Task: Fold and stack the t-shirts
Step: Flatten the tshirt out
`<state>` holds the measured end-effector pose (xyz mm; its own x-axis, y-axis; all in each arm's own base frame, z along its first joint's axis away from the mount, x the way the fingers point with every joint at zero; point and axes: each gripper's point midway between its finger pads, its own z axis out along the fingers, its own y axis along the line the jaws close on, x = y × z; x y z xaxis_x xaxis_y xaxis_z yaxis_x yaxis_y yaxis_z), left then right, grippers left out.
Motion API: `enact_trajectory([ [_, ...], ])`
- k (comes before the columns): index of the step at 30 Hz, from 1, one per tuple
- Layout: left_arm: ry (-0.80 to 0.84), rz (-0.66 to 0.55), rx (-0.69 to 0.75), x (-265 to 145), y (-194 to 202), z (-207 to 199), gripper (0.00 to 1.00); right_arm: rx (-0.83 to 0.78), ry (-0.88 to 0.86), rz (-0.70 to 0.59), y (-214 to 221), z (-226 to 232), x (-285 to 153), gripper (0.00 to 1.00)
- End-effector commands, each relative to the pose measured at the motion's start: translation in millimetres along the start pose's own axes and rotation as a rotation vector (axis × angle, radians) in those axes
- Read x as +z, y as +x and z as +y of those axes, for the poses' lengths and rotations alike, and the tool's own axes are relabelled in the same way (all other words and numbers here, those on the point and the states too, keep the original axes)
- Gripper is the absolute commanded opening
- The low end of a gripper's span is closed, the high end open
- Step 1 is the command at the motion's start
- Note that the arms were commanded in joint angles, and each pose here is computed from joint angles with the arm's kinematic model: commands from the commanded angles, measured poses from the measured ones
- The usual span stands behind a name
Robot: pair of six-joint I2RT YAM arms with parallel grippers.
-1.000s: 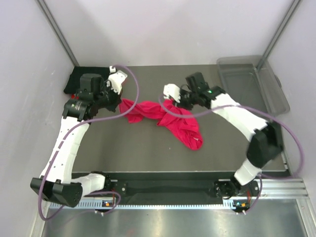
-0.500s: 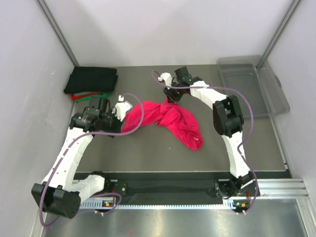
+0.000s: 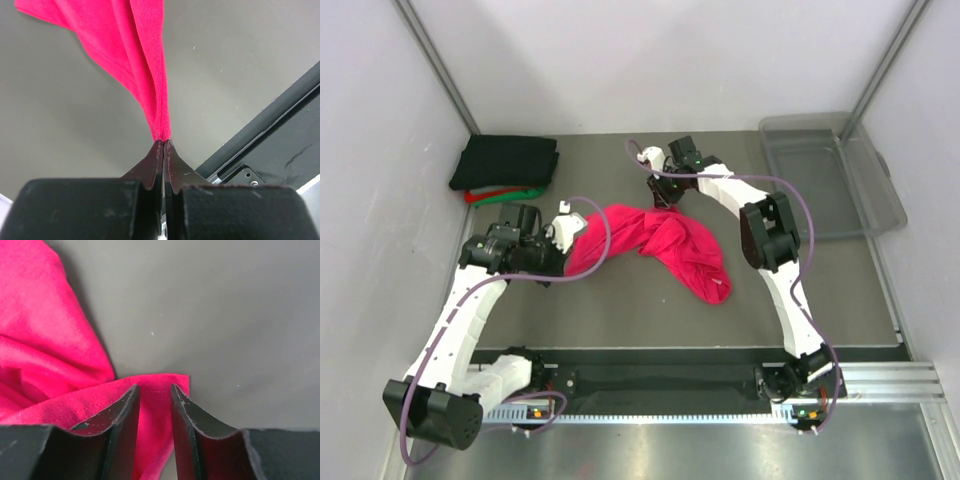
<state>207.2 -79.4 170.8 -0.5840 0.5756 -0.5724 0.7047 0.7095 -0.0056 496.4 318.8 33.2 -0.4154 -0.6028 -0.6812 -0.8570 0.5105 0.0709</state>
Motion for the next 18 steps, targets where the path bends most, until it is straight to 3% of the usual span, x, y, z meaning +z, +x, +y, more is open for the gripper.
enact_trajectory([
  [1, 0.002, -0.041, 0.008, -0.7, -8.5, 1.1, 0.0, 0.012, 0.057, 0.022, 1.9, -10.3, -11.3, 0.32],
  [6, 0.0, -0.038, 0.004, 2.0, -6.1, 1.3, 0.0, 0.004, 0.08, 0.055, 7.5, -13.2, -19.8, 0.34],
  [9, -0.002, -0.05, -0.002, 0.8, -9.6, 2.0, 0.0, 0.028, 0.072, 0.088, 13.0, -14.4, -15.9, 0.26],
  [12, -0.003, -0.061, -0.004, -1.9, -13.6, 2.7, 0.0, 0.019, 0.094, 0.08, 8.3, -19.0, -17.8, 0.0],
  [18, -0.016, -0.081, -0.008, -6.9, -17.1, 4.9, 0.0, -0.059, 0.225, -0.026, -33.3, -31.8, -72.2, 0.0],
])
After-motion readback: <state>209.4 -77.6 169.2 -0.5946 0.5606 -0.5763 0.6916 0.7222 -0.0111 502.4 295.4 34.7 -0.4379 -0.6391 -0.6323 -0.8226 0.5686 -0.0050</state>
